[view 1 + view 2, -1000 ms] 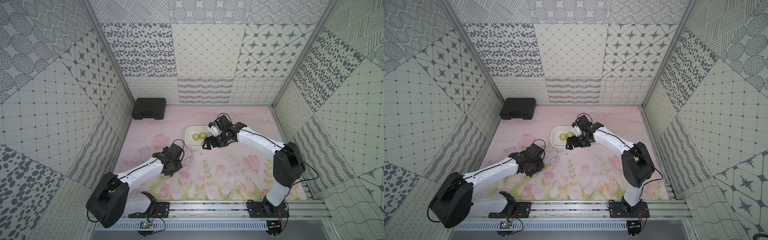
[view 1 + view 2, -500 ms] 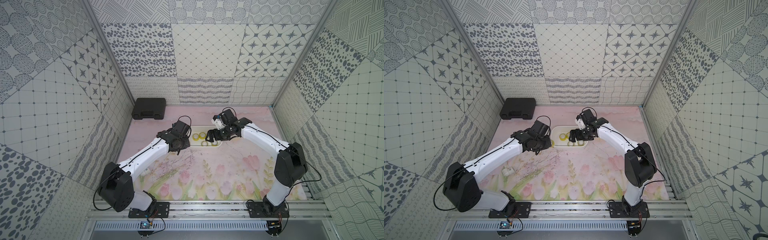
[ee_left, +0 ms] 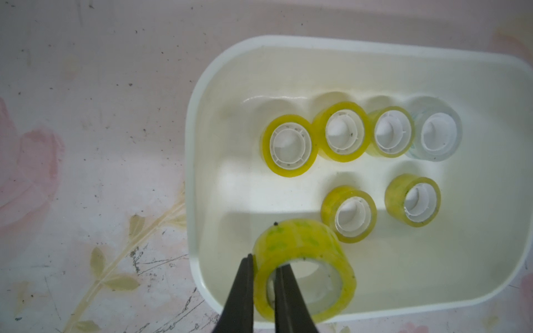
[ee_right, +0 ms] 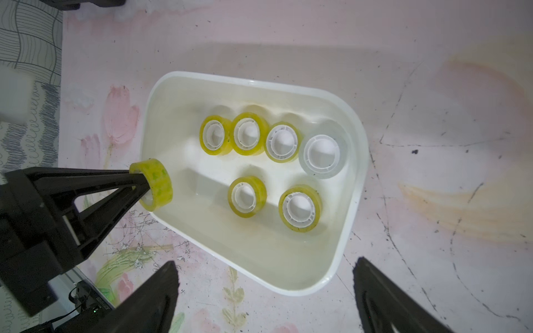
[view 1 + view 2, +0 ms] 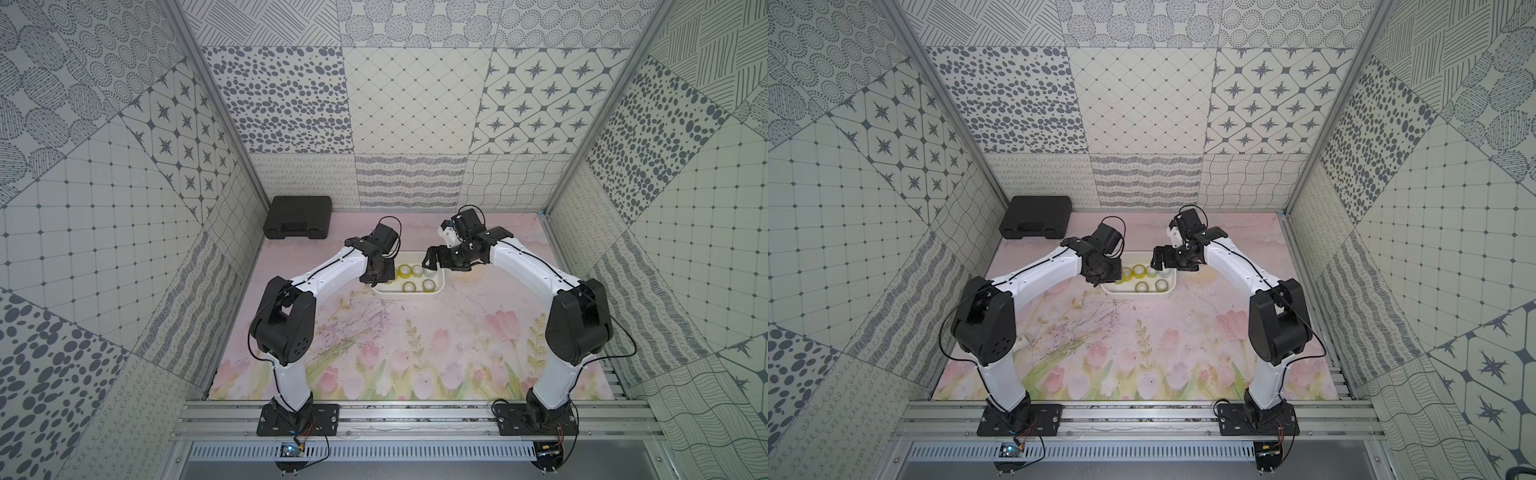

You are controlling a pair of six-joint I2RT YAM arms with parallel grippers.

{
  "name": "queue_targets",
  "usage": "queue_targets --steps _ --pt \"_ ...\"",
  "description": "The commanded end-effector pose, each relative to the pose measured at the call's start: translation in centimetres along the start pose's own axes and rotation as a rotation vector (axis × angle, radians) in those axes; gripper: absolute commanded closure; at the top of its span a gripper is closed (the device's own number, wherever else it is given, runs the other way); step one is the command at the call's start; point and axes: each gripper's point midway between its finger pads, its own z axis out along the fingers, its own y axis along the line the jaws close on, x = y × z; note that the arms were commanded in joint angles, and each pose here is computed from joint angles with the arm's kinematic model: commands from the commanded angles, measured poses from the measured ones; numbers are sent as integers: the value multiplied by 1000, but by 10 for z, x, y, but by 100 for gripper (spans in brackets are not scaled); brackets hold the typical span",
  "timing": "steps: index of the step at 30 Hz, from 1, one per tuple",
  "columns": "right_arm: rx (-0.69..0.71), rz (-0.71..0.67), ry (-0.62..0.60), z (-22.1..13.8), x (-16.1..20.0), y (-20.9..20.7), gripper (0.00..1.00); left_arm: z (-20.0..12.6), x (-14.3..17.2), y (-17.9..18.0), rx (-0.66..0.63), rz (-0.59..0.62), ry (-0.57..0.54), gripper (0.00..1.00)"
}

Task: Put the transparent tape into the storage box
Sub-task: Pick up the tape at the center of the board, then place the tape in the storage box.

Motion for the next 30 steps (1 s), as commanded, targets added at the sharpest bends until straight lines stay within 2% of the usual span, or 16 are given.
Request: queue_targets --steps 1,11,30 --pt "15 -5 -17 4 -13 -7 3 11 12 1 -5 92 88 100" --pt "20 16 1 17 -18 -19 3 33 30 7 -33 124 170 100" --pt "15 22 -5 19 -24 -17 3 65 31 14 -98 168 229 100"
